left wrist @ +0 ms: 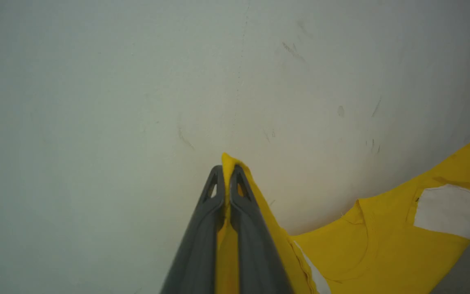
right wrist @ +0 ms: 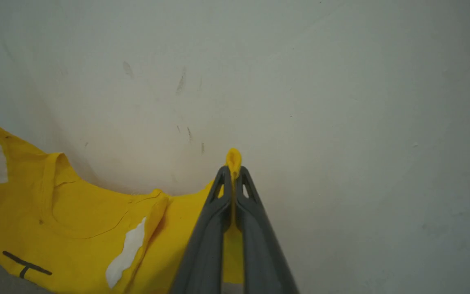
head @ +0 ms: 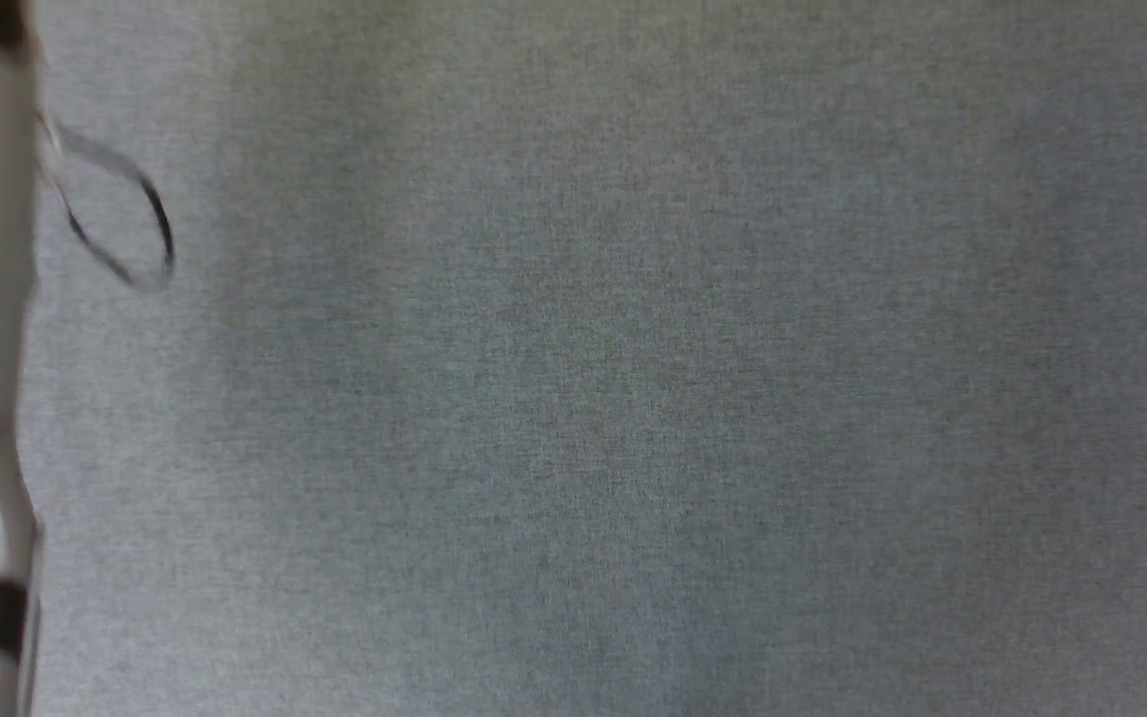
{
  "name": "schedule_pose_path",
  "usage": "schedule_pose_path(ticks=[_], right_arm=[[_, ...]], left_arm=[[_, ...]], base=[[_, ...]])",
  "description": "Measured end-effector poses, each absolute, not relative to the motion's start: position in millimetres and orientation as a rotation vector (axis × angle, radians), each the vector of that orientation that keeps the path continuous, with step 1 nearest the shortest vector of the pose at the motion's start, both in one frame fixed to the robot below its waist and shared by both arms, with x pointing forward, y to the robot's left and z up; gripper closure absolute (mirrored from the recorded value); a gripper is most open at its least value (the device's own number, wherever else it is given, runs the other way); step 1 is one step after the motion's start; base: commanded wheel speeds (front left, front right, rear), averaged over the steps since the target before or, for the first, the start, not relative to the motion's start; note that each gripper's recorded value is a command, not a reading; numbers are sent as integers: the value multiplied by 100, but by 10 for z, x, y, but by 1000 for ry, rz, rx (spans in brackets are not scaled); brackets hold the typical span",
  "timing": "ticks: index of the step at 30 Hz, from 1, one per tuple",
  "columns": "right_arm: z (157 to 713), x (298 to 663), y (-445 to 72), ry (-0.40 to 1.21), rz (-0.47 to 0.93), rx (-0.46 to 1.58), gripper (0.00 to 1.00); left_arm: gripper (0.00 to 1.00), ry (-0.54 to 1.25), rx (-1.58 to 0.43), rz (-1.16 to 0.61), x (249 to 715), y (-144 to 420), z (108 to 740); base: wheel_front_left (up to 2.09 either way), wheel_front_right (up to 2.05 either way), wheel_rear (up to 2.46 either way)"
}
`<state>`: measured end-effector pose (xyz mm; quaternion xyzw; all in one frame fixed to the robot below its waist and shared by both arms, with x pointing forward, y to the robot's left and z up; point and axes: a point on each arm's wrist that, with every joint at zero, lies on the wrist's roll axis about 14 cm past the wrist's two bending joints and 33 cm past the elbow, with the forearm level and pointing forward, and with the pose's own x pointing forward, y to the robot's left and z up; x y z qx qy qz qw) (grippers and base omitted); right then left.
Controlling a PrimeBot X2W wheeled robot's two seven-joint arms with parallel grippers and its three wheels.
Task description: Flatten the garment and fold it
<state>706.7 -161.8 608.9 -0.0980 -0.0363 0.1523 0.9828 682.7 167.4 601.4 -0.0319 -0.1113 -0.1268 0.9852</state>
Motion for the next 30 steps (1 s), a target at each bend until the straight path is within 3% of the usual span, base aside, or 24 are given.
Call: schedule_pose_path(ticks=[16,30], right_arm=[[5313,5186,-1764,159,356,42,100],[4388,3233,-1795,543,266,173,100]], left_arm=[[100,57,-140,-305,4868,1470,5188],[100,486,-183,-260,3128,1485,4247]], base=[[0,0,0],[0,0,0]])
